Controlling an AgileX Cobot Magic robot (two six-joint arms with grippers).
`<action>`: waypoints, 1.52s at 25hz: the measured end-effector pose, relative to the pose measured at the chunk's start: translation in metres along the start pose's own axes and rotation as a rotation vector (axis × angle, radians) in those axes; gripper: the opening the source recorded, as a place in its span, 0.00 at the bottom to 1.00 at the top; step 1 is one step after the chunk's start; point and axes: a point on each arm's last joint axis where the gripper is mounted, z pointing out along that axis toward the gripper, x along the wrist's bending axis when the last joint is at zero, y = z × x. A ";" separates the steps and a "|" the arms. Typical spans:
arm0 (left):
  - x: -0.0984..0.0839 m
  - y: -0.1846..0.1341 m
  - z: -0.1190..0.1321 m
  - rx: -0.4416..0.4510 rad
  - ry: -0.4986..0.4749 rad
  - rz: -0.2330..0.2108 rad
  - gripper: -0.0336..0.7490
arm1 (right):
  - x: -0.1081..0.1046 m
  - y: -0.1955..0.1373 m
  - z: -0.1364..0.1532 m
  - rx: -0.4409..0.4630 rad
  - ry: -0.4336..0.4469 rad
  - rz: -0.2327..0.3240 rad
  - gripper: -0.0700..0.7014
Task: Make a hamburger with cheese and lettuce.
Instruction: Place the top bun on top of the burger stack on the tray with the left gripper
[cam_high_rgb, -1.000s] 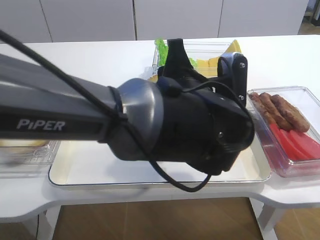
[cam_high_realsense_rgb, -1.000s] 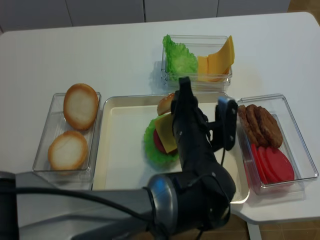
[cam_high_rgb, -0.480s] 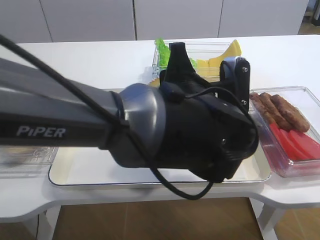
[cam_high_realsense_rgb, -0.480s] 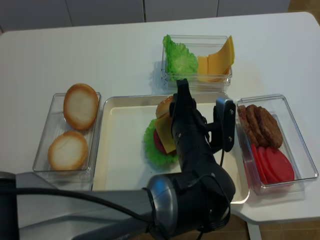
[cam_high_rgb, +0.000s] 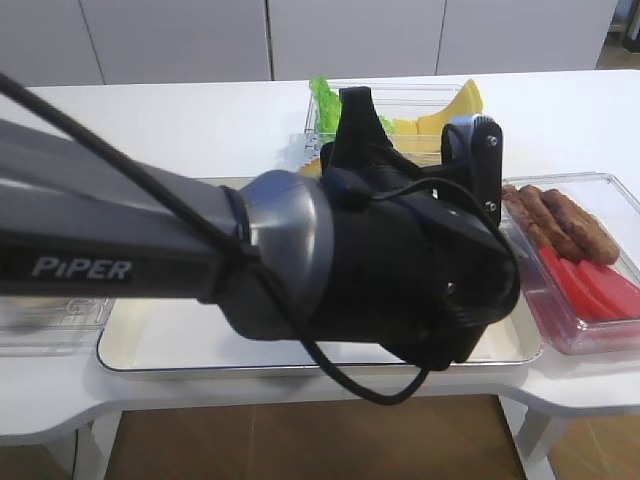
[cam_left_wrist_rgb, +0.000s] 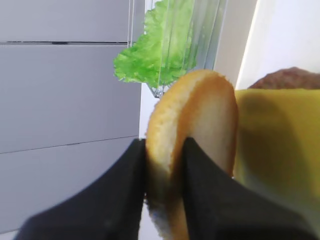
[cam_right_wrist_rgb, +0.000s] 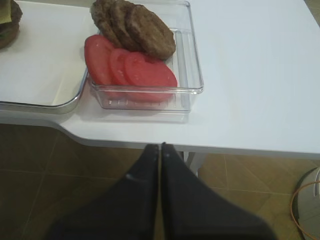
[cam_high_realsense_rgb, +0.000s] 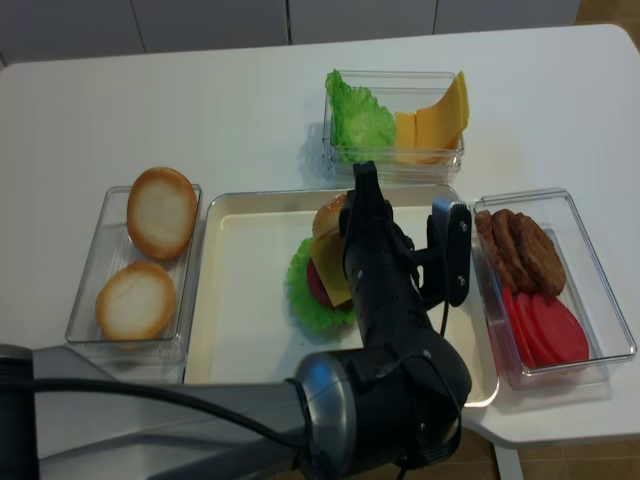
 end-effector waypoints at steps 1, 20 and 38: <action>0.000 0.000 0.000 0.000 0.000 -0.003 0.24 | 0.000 0.000 0.000 0.000 0.000 0.000 0.12; -0.003 -0.001 -0.001 0.018 -0.028 -0.026 0.24 | 0.000 0.000 0.000 0.000 0.000 0.002 0.12; -0.006 0.000 -0.006 0.023 -0.045 -0.030 0.25 | 0.000 0.000 0.000 0.000 0.000 0.002 0.12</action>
